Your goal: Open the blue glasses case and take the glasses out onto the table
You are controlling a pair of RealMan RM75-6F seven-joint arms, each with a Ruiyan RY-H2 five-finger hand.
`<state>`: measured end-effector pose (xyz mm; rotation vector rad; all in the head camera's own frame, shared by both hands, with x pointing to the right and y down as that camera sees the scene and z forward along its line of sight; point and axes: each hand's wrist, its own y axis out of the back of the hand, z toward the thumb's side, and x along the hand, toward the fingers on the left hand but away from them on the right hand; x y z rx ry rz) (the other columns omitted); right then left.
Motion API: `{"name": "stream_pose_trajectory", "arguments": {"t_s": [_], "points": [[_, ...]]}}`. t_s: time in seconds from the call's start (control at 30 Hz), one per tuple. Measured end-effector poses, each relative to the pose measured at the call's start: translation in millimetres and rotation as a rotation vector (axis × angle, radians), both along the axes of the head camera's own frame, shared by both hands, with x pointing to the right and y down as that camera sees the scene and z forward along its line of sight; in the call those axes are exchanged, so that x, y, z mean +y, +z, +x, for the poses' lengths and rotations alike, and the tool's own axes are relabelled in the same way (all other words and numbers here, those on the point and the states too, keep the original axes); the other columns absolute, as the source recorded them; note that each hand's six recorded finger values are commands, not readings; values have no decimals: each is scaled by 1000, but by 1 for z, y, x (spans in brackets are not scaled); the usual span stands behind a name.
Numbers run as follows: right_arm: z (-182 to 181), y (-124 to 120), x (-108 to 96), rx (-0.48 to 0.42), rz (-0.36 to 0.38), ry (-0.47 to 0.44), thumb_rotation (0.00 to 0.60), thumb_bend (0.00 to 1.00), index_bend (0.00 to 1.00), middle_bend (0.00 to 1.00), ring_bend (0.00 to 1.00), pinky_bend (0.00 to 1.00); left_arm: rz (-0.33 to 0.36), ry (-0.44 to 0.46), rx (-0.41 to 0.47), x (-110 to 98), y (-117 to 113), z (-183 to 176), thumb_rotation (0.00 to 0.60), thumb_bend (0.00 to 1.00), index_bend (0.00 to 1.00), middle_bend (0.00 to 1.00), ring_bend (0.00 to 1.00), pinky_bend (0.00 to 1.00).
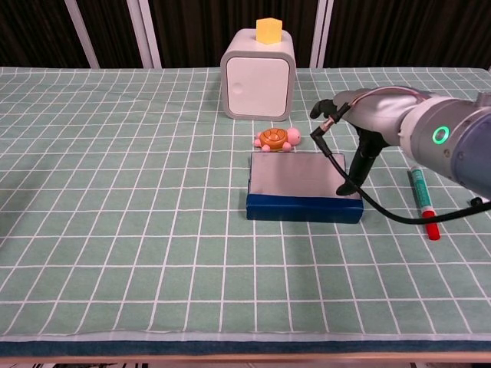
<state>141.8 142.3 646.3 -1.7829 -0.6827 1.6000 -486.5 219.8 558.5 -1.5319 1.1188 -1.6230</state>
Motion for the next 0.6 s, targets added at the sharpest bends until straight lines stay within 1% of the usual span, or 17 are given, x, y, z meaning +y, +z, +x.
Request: {"name": "stream_pose_trajectory", "arguments": {"t_s": [0.3, 0.6], "points": [[-2, 9, 14, -10, -11, 13, 600, 109, 108, 108, 62, 203, 1, 0, 0, 0, 0, 0, 600, 461, 28, 0, 0, 0], [3, 26, 16, 26, 18, 24, 600, 108, 108, 108, 61, 203, 0, -3, 0, 0, 0, -1, 600, 461, 28, 0, 0, 0]]}}
